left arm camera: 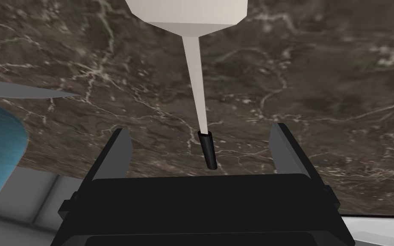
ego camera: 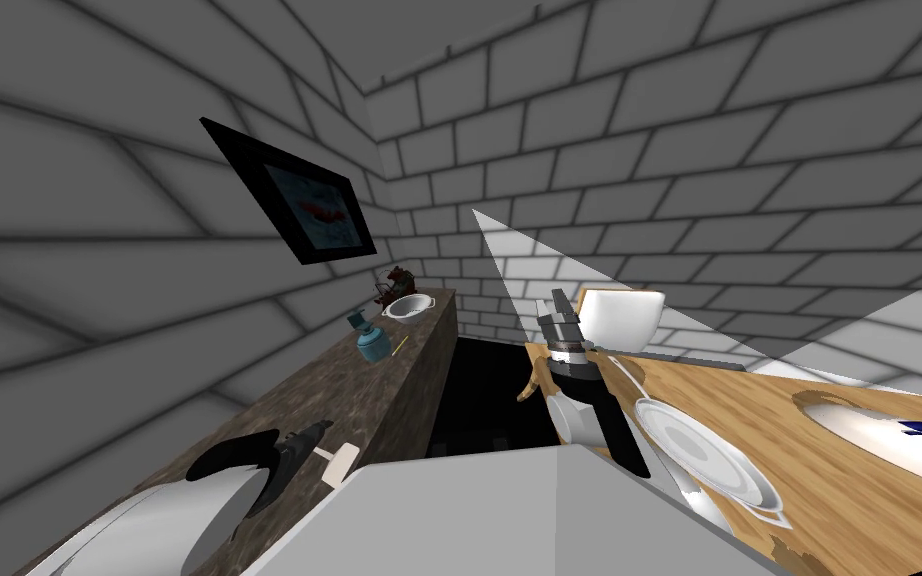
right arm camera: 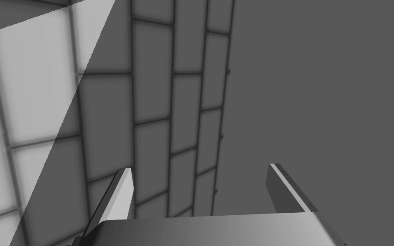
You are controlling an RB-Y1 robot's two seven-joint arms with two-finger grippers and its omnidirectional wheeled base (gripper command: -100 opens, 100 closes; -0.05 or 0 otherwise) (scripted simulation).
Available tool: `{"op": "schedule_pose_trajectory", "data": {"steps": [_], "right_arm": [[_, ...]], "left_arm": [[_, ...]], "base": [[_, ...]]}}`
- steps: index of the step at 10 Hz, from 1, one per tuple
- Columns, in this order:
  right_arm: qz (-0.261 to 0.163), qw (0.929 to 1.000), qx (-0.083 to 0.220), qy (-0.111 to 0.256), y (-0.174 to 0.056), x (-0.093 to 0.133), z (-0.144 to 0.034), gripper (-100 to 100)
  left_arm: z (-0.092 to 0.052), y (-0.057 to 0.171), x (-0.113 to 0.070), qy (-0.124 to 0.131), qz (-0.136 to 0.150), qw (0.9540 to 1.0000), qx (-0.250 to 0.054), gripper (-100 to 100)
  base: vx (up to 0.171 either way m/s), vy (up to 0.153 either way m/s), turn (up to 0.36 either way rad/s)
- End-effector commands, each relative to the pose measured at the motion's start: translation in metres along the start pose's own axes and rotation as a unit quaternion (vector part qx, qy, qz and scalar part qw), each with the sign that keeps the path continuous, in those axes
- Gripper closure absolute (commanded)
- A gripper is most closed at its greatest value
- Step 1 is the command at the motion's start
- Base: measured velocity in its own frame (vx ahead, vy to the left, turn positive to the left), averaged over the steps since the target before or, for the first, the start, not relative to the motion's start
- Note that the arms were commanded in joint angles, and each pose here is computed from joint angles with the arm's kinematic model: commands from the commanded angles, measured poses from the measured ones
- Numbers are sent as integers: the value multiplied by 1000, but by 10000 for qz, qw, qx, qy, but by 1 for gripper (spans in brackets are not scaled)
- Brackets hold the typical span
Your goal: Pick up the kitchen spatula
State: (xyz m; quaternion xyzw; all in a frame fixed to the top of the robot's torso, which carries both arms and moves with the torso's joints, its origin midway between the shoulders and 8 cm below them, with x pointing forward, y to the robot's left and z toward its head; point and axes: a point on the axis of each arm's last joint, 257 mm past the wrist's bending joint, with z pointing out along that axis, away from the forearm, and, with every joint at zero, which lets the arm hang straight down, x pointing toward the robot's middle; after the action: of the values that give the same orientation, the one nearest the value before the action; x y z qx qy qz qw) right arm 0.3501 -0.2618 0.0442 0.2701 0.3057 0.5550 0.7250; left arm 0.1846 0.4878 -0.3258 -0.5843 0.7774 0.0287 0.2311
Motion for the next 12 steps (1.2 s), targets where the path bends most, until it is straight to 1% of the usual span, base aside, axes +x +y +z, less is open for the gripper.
{"op": "schedule_pose_trajectory", "data": {"steps": [1,5,6,7,12], "right_arm": [[0,10000,0,0,0,0,0,0],[0,10000,0,0,0,0,0,0],[0,10000,0,0,0,0,0,0],[0,10000,0,0,0,0,0,0],[0,10000,0,0,0,0,0,0]], "left_arm": [[0,0,0,0,0,10000,1,-100],[0,0,0,0,0,10000,1,-100],[-2,13,4,71,7,9998,-185,-100],[-3,17,5,93,8,9997,-244,-100],[-11,52,15,285,20,9967,-759,-100]], "base": [[-5,5,16],[5,4,14],[55,-4,-10],[70,-13,-20],[77,-19,0]]}}
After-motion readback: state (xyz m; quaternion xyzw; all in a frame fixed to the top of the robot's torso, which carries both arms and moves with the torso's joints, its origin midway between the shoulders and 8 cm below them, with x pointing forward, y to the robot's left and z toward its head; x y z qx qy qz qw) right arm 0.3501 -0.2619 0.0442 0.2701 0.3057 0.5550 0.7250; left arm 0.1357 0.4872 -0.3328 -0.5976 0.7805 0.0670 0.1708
